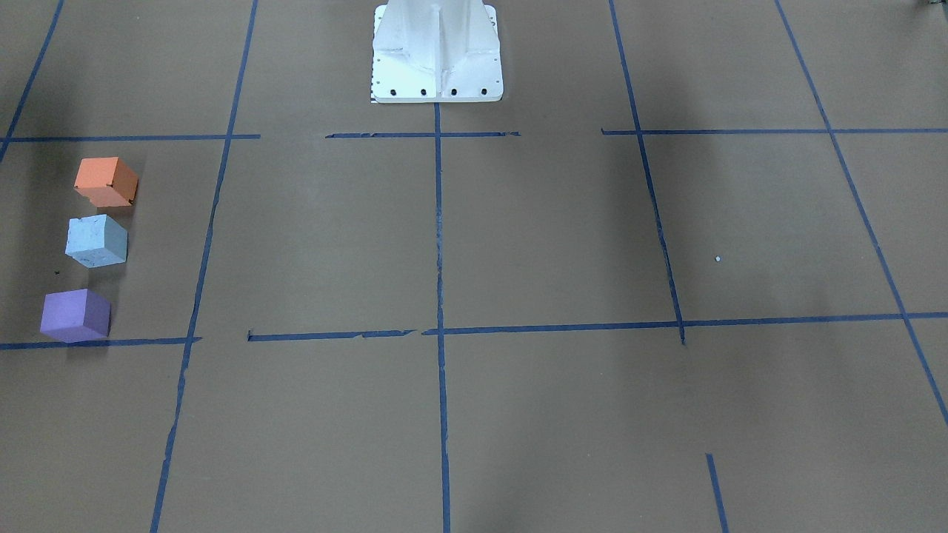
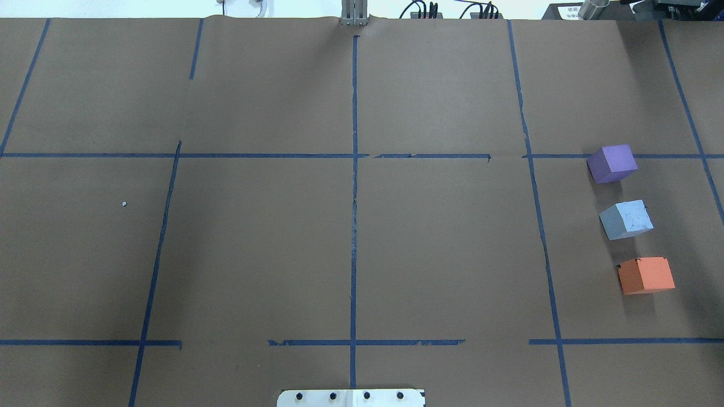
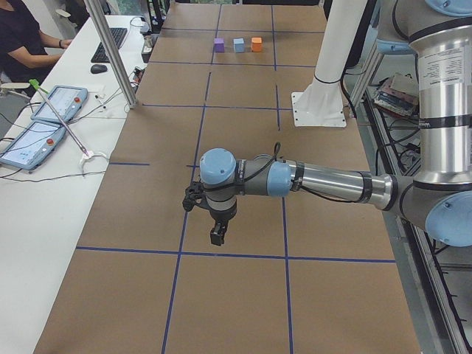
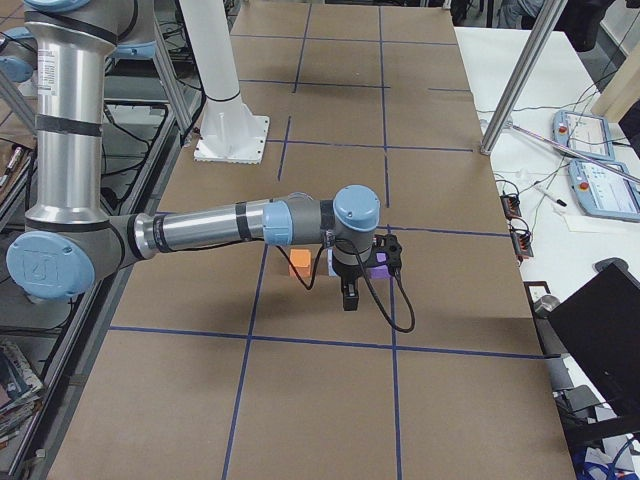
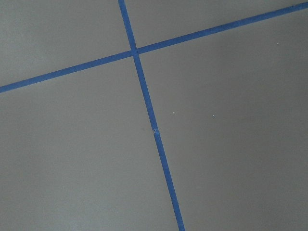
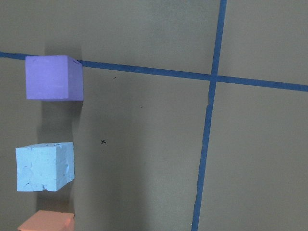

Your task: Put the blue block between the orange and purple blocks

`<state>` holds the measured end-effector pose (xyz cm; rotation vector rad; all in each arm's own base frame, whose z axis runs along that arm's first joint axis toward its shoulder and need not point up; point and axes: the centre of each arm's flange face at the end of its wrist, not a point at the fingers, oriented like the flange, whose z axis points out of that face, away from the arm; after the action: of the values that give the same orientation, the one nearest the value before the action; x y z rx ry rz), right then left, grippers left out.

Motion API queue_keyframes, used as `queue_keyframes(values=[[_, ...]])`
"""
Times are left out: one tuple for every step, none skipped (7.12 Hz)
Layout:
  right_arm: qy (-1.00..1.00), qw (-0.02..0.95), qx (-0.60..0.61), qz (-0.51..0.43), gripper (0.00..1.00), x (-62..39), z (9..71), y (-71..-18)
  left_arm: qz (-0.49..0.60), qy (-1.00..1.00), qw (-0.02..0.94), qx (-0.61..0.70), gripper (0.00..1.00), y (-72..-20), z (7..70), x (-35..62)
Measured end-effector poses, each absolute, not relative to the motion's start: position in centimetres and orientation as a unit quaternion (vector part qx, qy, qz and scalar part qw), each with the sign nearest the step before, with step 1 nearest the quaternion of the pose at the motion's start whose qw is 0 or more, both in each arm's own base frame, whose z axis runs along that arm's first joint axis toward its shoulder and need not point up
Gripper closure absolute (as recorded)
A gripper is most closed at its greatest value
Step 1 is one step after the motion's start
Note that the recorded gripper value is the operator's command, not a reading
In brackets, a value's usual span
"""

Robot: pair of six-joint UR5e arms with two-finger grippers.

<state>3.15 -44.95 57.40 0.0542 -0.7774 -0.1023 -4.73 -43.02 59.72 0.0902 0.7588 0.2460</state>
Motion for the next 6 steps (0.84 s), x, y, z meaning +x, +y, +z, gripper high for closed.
queue_keyframes(values=[[-0.380, 0.923, 0.027, -0.047, 0.00, 3.5, 57.5, -44.8, 0.119, 0.369, 0.921, 0.044, 0.00, -43.1, 59.7, -4.7], [-0.381, 0.923, 0.027, -0.046, 0.00, 3.6, 57.5, -44.7, 0.120, 0.369, 0.920, 0.049, 0.00, -43.2, 59.5, -4.7], [-0.381, 0.923, 0.031, -0.047, 0.00, 3.7, 57.1, -44.7, 0.121, 0.368, 0.920, 0.052, 0.00, -43.1, 59.5, -4.7], [-0.381, 0.923, 0.035, -0.048, 0.00, 3.7, 56.6, -44.6, 0.119, 0.369, 0.921, 0.048, 0.00, -42.9, 60.1, -4.8], [-0.381, 0.922, 0.038, -0.049, 0.00, 3.7, 56.3, -44.6, 0.116, 0.370, 0.921, 0.040, 0.00, -43.0, 60.9, -4.8], [-0.382, 0.922, 0.039, -0.049, 0.00, 3.7, 56.2, -44.5, 0.112, 0.371, 0.921, 0.029, 0.00, -43.1, 62.1, -4.7]])
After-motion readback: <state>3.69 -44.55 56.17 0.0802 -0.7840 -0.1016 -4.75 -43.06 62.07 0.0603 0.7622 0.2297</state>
